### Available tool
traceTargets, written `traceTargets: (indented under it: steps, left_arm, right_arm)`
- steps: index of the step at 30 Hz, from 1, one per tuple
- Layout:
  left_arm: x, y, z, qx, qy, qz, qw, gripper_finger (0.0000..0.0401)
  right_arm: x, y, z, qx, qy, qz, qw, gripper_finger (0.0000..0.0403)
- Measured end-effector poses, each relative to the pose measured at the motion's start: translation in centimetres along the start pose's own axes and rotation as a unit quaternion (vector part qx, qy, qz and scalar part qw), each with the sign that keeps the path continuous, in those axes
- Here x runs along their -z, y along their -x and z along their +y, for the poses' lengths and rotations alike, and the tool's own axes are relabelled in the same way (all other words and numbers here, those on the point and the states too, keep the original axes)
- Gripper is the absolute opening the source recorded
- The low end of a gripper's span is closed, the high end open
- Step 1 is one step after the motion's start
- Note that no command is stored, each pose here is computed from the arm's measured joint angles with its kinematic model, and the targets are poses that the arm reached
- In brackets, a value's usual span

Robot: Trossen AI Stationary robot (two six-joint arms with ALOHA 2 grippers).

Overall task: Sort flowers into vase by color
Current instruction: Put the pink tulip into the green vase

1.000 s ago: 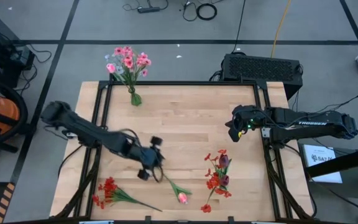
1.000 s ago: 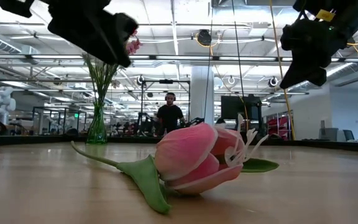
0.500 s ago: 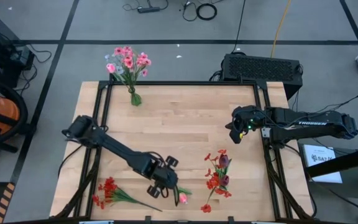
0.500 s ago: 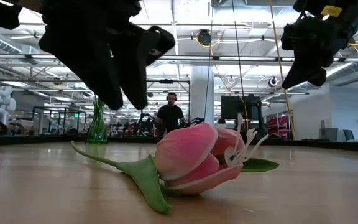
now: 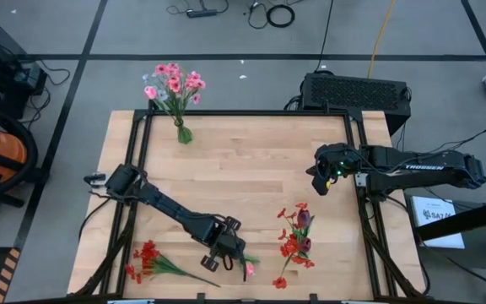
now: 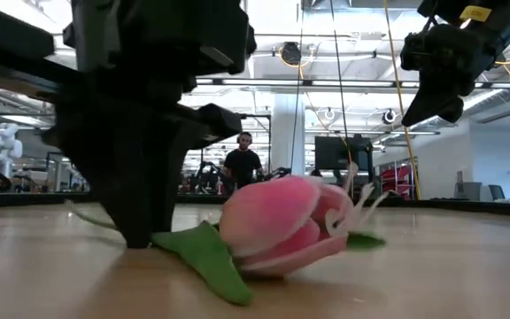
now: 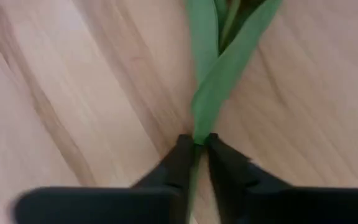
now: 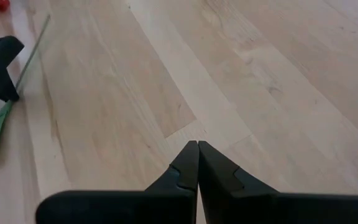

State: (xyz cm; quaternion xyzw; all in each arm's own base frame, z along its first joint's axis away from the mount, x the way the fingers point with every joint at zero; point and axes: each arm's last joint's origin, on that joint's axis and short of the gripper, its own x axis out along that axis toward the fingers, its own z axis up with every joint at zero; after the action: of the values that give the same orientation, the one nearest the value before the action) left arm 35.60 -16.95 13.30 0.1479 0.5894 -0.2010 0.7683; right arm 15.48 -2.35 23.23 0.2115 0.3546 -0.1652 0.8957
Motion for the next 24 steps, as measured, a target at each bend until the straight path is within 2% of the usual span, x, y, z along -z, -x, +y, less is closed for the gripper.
traceTargets:
  steps: [2, 5, 9, 13, 17, 20, 22, 24]
  left_arm:
    - [0.0, 0.5, 0.4, 0.004, 0.020, -0.004, 1.000, 0.0016]
    - [0.2, 1.3, 1.0, -0.015, 0.052, -0.005, 0.998, 0.0008]
    - [0.2, 4.6, 1.9, -0.080, 0.095, -0.037, 0.992, 0.0004]
    - [1.2, 8.5, 2.6, -0.161, 0.145, -0.095, 0.972, 0.0002]
    - [3.4, 12.1, 2.9, -0.243, 0.201, -0.193, 0.929, 0.0002]
    - [5.5, 13.6, 2.7, -0.263, 0.234, -0.277, 0.894, 0.0001]
    - [6.7, 14.3, 2.6, -0.273, 0.253, -0.341, 0.863, 0.0001]
    - [8.1, 14.7, 2.7, -0.306, 0.284, -0.400, 0.816, 0.0001]
  right_arm:
    - [0.0, 0.0, 0.0, 0.001, 0.004, 0.002, 1.000, 0.0000]
    - [0.0, 0.0, 0.0, 0.001, 0.009, 0.002, 1.000, 0.0000]
    - [0.0, 0.0, 0.0, 0.001, 0.009, 0.002, 1.000, 0.0000]
    - [0.0, 0.0, 0.0, 0.001, 0.009, 0.002, 1.000, 0.0000]
    - [0.0, 0.0, 0.0, 0.001, 0.011, 0.002, 1.000, 0.0000]
    - [0.1, 0.0, 0.0, 0.001, 0.013, 0.003, 1.000, 0.0000]
    - [0.1, 0.0, 0.0, 0.001, 0.013, 0.003, 1.000, 0.0000]
    - [0.1, 0.0, 0.0, 0.002, 0.013, 0.002, 1.000, 0.0000]
